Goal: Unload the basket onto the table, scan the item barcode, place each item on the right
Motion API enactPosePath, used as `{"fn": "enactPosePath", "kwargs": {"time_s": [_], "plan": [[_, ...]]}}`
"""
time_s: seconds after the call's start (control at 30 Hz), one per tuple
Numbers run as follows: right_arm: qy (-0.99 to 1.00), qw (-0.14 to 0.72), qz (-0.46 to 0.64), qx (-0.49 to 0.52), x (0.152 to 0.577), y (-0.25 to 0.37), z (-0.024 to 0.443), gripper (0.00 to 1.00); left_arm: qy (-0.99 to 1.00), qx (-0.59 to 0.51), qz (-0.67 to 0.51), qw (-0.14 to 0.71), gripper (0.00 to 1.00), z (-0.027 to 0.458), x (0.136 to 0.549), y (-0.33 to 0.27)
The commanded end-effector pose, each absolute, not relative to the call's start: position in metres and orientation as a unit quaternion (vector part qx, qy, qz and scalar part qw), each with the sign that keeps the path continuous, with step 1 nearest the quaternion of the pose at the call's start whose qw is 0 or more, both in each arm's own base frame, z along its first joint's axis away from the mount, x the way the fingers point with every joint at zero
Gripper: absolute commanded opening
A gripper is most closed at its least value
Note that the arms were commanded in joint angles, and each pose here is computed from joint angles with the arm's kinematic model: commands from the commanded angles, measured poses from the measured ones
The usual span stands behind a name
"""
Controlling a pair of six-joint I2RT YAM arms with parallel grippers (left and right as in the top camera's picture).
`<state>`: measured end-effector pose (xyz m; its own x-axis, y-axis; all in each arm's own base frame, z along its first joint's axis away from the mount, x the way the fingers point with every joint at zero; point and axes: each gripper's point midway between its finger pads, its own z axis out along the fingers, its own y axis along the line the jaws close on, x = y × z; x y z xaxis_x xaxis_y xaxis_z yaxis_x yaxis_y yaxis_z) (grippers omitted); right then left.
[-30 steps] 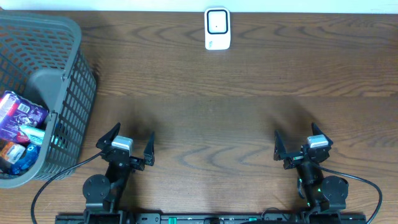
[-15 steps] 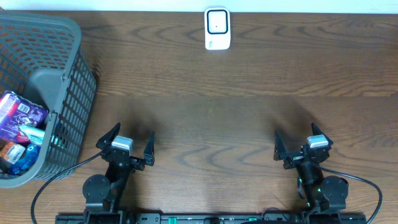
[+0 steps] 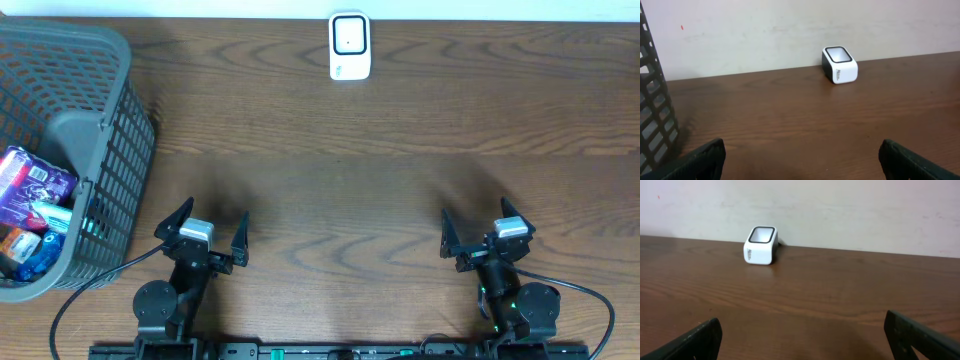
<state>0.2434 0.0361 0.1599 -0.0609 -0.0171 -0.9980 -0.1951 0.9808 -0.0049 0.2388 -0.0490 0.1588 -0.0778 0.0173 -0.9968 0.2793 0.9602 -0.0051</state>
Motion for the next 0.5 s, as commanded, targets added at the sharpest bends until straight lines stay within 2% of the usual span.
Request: {"fn": "enactPosePath", "kwargs": {"time_s": [0.0, 0.27, 0.4, 0.47], "plan": [[0.726, 0.682, 0.065, -0.07, 0.243, 0.035, 0.16, 0.99, 0.743, 0.102, -0.093, 0.655, 0.98, 0.144, 0.238, -0.048], [0.726, 0.682, 0.065, -0.07, 0.243, 0.035, 0.16, 0.99, 0.74, 0.105, -0.115, 0.654, 0.98, 0.145, 0.237, -0.054], [0.726, 0.682, 0.065, -0.07, 0.243, 0.035, 0.16, 0.99, 0.73, 0.13, -0.317, 0.591, 0.98, 0.148, 0.209, -0.107], [0.726, 0.682, 0.065, -0.07, 0.243, 0.035, 0.16, 0.99, 0.725, 0.151, -0.381, 0.553, 0.98, 0.148, 0.192, -0.125]]}}
